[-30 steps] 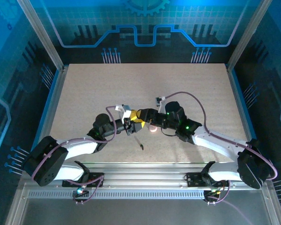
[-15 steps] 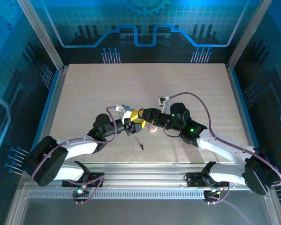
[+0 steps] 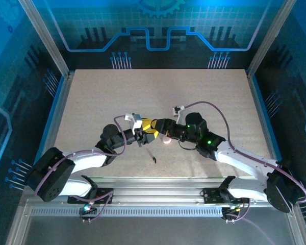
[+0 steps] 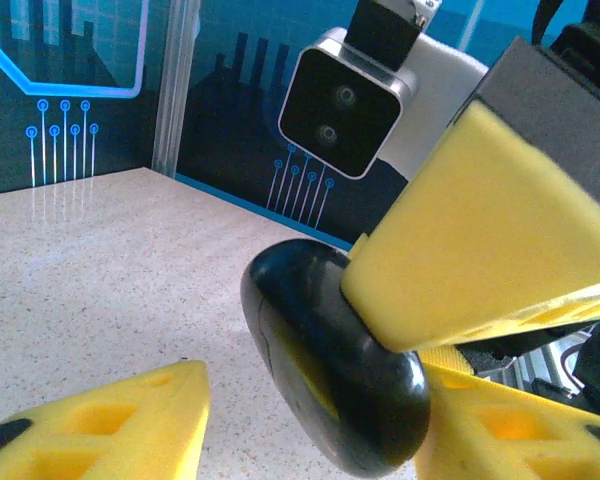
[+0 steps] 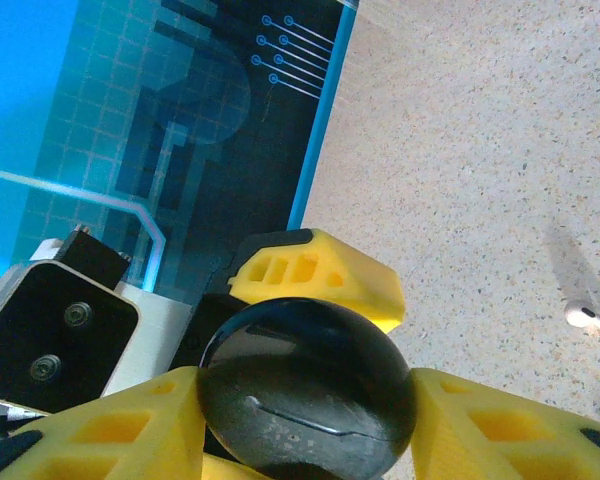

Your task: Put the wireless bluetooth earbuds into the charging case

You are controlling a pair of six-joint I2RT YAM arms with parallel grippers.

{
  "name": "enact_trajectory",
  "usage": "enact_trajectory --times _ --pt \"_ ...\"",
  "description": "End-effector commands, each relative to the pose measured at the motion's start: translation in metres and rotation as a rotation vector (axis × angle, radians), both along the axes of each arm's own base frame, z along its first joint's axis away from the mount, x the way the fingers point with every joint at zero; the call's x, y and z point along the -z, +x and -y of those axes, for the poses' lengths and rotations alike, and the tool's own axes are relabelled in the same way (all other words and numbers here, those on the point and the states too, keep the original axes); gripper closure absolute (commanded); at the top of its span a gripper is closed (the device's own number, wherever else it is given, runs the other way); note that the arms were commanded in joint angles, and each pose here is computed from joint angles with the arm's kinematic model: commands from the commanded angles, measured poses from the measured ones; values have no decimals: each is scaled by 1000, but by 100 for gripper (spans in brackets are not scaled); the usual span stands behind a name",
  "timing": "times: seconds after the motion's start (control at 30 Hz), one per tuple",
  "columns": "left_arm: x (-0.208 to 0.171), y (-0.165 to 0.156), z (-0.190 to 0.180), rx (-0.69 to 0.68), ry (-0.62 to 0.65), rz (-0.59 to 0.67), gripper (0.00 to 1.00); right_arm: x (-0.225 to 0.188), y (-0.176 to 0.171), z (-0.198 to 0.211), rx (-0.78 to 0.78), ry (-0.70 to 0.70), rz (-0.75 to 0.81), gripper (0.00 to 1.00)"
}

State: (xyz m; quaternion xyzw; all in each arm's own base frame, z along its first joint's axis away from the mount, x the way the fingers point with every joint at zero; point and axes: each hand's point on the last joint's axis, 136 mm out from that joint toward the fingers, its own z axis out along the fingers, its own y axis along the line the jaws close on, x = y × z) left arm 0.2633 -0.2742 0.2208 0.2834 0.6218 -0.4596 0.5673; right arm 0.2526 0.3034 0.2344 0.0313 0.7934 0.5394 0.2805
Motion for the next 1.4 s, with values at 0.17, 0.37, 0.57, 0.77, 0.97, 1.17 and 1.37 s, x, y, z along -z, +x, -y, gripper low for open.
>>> enact_trajectory --times 0.17,0.37,0.57,0.77,0.97,1.17,1.37 --pt "-27 -15 2 56 -50 75 65 -12 -3 -1 10 7 40 49" --pt "-27 -16 -1 40 -25 73 76 -5 -6 -6 -18 -17 21 48" --pt "-26 -15 -5 13 -2 47 84 -14 -9 3 -27 -96 124 20" --pt "-31 -22 -1 67 -20 35 86 -32 -18 28 -95 -204 377 18" --pt "-41 -35 3 143 -40 64 87 -50 -37 48 -311 -300 676 21" --pt "-51 -47 7 224 -70 97 87 -45 -59 59 -505 -459 1049 27" --pt "-58 -57 13 313 -93 126 88 -44 -64 56 -694 -464 1043 33"
